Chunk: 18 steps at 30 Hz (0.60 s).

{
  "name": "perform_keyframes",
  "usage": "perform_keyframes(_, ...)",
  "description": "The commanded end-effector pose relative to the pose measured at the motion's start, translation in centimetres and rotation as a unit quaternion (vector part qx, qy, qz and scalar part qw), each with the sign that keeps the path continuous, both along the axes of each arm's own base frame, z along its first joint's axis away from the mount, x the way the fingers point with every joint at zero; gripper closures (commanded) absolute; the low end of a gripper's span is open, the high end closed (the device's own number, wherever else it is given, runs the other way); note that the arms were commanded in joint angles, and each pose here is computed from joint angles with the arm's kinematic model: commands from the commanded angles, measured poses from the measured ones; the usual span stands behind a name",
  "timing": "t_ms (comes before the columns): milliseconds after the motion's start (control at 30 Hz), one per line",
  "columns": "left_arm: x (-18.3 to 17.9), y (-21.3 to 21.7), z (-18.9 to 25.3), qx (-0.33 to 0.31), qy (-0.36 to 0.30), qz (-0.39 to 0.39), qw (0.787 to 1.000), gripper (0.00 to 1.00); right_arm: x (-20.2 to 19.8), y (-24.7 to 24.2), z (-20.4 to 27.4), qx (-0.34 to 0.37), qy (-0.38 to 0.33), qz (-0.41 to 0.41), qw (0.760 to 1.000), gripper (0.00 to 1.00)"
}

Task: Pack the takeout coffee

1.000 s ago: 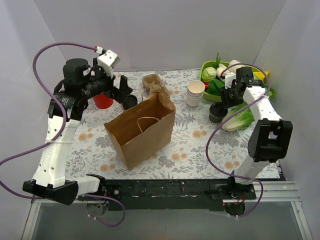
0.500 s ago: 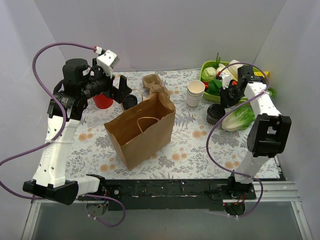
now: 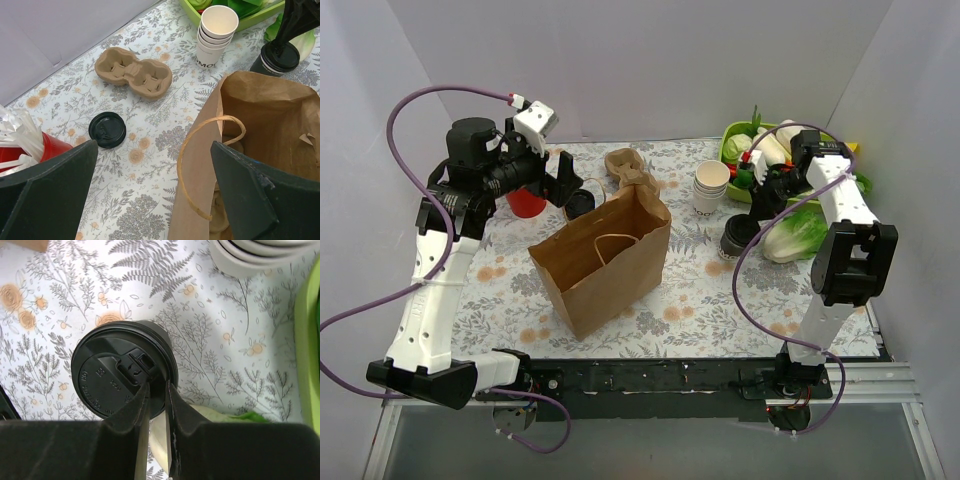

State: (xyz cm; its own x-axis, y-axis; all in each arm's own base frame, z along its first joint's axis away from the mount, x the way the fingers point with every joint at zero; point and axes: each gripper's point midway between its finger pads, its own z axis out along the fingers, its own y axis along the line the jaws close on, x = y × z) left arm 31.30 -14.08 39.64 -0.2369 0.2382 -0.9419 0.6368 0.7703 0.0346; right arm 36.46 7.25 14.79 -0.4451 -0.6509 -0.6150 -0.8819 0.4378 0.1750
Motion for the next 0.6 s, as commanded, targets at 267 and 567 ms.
perform_keyframes(267, 0.4, -0.5, -0.3, -0.006, 0.009, -0.015, 1.0, 0.02, -1.3, 3.4, 1.5, 0.03, -0.025, 0.106, 0.994, 0.67)
perform_keyframes(567, 0.3, -0.5, 0.2, -0.009, 0.004, -0.016, 1.0, 0.02, 1.8, 3.9, 6.2, 0.044, -0.055, -0.004, 0.998, 0.37)
